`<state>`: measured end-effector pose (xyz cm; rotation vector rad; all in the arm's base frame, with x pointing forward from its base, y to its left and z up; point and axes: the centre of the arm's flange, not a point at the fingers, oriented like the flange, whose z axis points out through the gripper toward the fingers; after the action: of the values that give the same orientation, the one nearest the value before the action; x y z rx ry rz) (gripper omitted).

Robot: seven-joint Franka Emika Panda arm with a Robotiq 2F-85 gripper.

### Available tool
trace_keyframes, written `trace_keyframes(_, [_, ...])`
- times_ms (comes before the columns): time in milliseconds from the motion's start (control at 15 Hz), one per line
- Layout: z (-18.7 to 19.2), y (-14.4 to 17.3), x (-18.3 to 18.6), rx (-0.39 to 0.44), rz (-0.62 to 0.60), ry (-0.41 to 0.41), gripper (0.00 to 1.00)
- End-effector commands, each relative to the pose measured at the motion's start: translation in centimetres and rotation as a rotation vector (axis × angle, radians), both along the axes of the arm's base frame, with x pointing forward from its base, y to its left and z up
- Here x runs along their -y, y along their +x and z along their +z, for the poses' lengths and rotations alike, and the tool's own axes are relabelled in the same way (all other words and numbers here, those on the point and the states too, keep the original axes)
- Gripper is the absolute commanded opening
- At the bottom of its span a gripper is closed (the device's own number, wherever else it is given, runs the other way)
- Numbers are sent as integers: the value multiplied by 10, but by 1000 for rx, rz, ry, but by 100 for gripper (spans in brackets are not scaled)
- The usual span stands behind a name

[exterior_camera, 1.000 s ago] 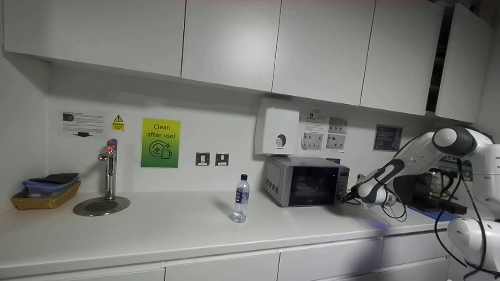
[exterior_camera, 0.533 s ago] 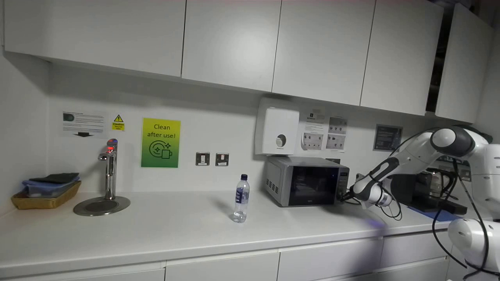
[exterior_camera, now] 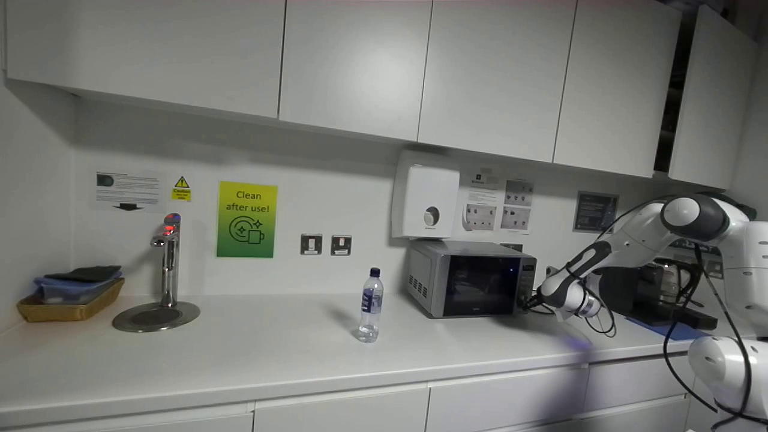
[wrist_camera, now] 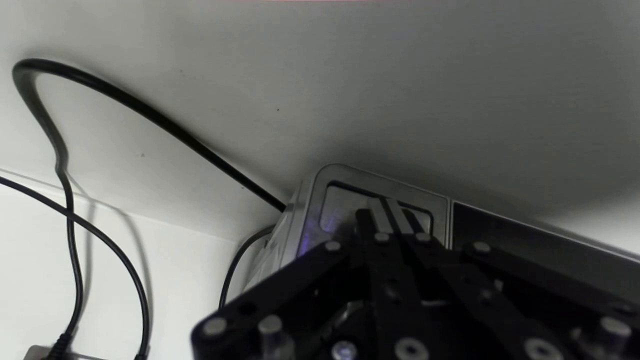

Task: Open the microwave

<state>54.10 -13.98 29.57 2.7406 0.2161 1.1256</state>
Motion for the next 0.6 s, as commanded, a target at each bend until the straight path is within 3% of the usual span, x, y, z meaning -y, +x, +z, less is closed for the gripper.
trace_keyframes(0, [-25, 13, -5, 62, 27, -38, 0])
trace_keyframes(533, [-27, 14, 9, 55, 69, -109, 0])
